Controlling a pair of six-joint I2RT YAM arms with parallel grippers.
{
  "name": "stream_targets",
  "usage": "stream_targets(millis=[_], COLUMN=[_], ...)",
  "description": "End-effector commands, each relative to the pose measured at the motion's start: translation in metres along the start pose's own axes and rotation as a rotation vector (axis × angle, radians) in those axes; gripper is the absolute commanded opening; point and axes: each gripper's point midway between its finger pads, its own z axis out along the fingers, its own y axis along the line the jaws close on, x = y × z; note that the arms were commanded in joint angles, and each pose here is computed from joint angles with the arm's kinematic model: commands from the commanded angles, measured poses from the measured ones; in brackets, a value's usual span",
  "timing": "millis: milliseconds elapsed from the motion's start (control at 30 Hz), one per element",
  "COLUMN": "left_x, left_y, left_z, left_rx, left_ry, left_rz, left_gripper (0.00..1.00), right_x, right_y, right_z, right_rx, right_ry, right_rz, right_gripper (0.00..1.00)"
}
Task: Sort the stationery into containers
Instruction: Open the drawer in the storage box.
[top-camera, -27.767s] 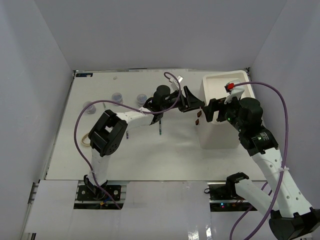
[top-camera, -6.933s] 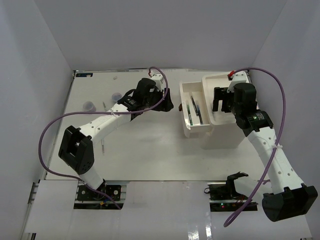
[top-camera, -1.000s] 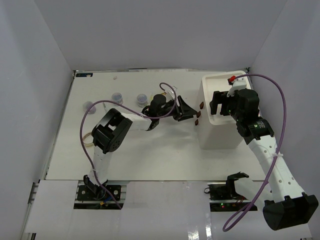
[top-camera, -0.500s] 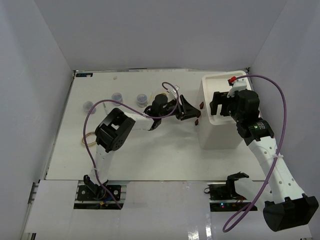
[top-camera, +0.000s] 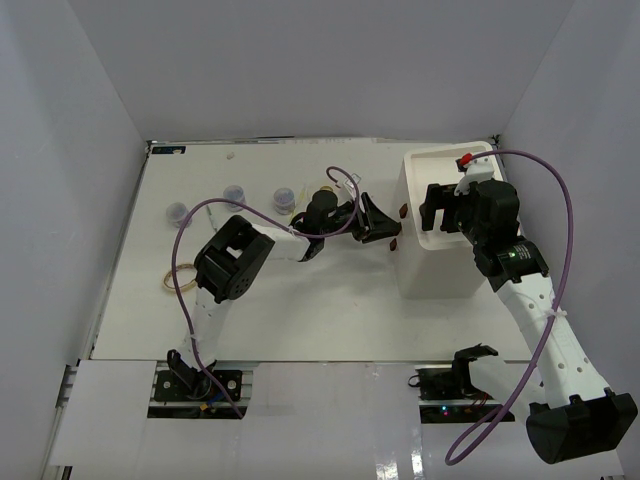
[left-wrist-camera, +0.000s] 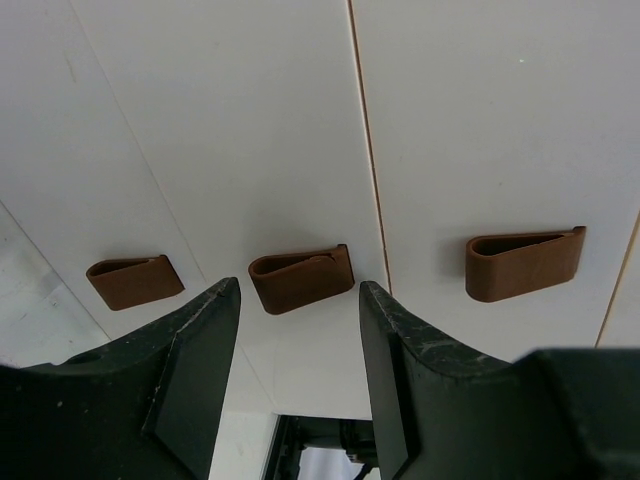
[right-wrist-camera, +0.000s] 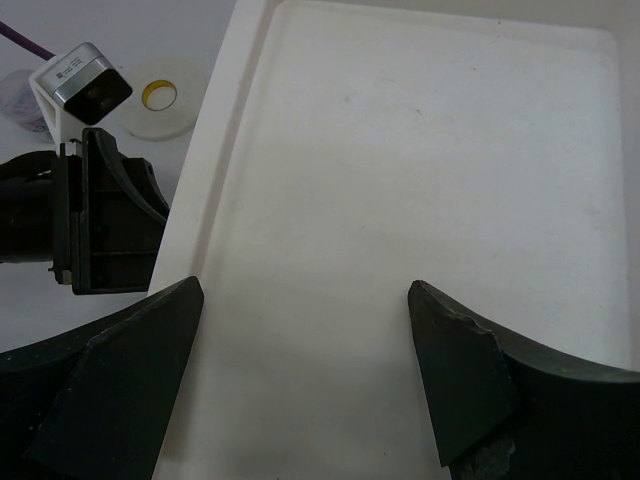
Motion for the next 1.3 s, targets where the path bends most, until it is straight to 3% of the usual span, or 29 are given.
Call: stream_targets(millis=[0,433,700,767,1000,1267], left_x=[-0.005,-0.005,-0.006,-0.007,-0.009,-0.02], left_y=[-0.026,-0.041,-0.044,-0.045,-0.044,-0.035], left_z=[0.004,0.002,0.001,0.0,-0.01,-0.051], left_rx=[0.069,0.118,0.12,0.119,0.068,-0.02], left_ry=[-0.004,-0.014,-0.023,-0.027,-0.029,-0.05], left_rz=[0.046,0.065,0.068,0.072,0.079,0.083], left_gripper=[0.61,0.43,0.05,0.01,0.0,0.0], right_x=[0.016,0.015,0.016,0.016,0.017,0.019], right_y=[0.01,0.01,0.009,0.008,0.0,-0.003], right_z=[-0.001,-0.002,-0.001,-0.001,-0.002,-0.001], right_rx=[-0.044,-0.044,-0.038,-0.034,0.009,0.027], right_ry=[0.045,0.044,0.045,0.046,0.044,0.05], right_rz=[0.016,0.016,0.016,0.016,0.018,0.025], right_gripper=[0.9,0.9,0.9,0.9,0.9,0.9])
